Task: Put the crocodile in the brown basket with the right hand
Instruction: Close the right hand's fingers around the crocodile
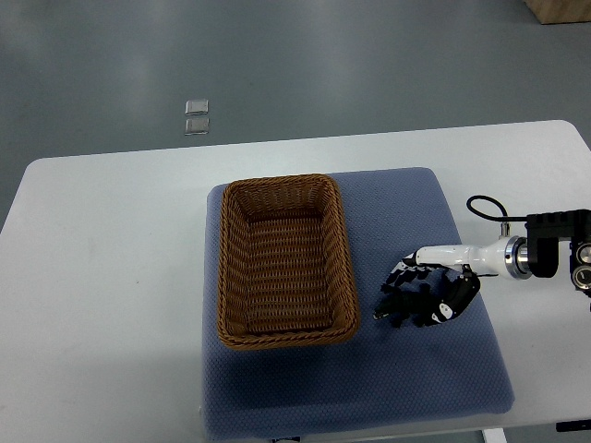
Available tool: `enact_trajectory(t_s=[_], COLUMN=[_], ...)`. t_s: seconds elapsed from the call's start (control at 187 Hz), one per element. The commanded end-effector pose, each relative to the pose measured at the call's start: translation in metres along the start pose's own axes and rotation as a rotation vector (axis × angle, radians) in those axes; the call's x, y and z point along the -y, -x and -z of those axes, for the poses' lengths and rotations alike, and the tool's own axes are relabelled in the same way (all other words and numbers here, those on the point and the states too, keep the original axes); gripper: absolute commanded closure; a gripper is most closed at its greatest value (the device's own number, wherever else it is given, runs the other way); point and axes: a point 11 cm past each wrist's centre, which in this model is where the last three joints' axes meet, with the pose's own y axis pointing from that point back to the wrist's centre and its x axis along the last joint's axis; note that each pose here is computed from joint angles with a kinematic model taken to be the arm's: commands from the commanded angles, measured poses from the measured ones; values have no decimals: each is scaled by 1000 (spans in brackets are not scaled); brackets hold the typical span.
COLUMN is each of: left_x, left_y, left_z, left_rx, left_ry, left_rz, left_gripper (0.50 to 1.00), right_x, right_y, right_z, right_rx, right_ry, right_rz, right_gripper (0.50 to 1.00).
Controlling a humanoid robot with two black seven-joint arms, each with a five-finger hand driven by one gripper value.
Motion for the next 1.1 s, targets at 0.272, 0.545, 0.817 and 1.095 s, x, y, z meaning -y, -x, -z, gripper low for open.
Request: enact_trajectory(t_s=[0.272, 0.545, 0.817, 1.095], left_x=[0, 0, 0, 0], left_y=[0, 0, 0, -1], left_z=[0, 0, 0, 0], left_rx=[0, 0, 2, 2], left_ry=[0, 0, 0, 0], left_rz=[-2, -2, -2, -5], left_gripper=[500, 500, 500, 500], right_x=[1, 3, 4, 0], right_y=[3, 6, 7, -2], right_z=[-5, -8, -9, -8], right_rx=[-9, -25, -39, -48], right_ry=[18, 25, 26, 28], right_rz=[3, 7, 5, -28], right_gripper=[699, 699, 916, 1000])
